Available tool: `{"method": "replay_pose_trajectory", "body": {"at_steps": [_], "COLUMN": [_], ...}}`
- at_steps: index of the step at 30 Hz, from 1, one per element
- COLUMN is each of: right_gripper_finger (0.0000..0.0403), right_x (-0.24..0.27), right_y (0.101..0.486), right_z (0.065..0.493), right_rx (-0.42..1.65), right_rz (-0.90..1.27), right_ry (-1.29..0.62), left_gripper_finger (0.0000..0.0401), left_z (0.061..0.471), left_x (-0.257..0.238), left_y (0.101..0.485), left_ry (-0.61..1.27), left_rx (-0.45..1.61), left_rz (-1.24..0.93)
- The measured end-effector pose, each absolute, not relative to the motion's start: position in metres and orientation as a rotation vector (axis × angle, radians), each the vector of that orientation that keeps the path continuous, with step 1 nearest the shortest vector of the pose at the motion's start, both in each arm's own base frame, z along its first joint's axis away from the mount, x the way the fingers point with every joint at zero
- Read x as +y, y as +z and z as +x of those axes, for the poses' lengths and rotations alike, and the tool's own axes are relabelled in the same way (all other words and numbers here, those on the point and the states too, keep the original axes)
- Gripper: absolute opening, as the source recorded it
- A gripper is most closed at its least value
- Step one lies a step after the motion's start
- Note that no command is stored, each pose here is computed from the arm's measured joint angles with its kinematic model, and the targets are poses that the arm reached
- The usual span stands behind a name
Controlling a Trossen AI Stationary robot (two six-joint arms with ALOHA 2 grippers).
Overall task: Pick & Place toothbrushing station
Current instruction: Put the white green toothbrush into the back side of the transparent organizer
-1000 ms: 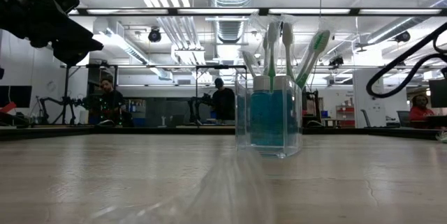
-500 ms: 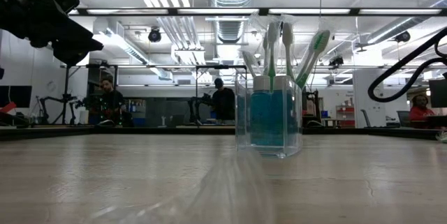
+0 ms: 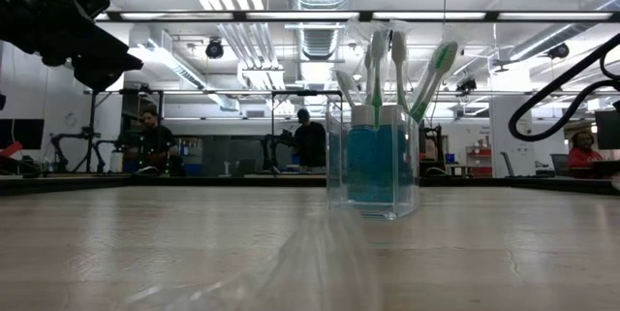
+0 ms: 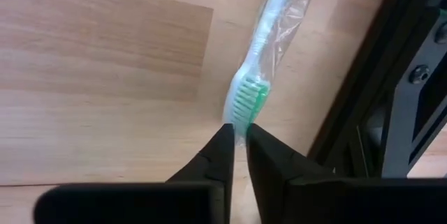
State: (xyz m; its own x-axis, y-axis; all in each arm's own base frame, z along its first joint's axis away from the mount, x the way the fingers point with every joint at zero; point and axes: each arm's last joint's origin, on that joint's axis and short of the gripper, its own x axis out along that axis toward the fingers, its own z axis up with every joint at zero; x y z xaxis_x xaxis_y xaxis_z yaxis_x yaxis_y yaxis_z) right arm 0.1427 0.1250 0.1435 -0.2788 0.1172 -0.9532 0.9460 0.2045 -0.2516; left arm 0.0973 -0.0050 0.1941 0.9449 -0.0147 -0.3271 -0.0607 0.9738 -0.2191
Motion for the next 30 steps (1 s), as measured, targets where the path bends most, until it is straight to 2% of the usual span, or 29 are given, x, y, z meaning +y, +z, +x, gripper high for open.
{"method": "replay_pose_trajectory", "body": {"at_steps": [4,12,20,30], "right_gripper_finger": [0.0011,0.0008,0.0008,0.0008], "right_x": [0.125,0.127,0.128,0.107], "right_y": [0.143,0.149,0.181,0.246], "right_z": [0.143,0.145,0.143,0.121], "right_rx": [1.599,1.620,1.651,1.447], "right_rz": [1.030,1.058,1.199,1.455], "right_ry": [-1.184,-1.137,-0.949,-0.565], "left_gripper_finger": [0.0149,0.0149,0.0149,0.0149], "left_z": [0.097,0.097,0.097,0.097], "left_x": [-0.005,-0.005,-0.005,-0.005], "left_y": [0.194,0.194,0.194,0.194], "left_ry": [0.024,0.024,0.028,0.027], "left_rx": [0.333,0.333,0.333,0.333], "left_rz": [-0.229,-0.229,-0.228,-0.229]}}
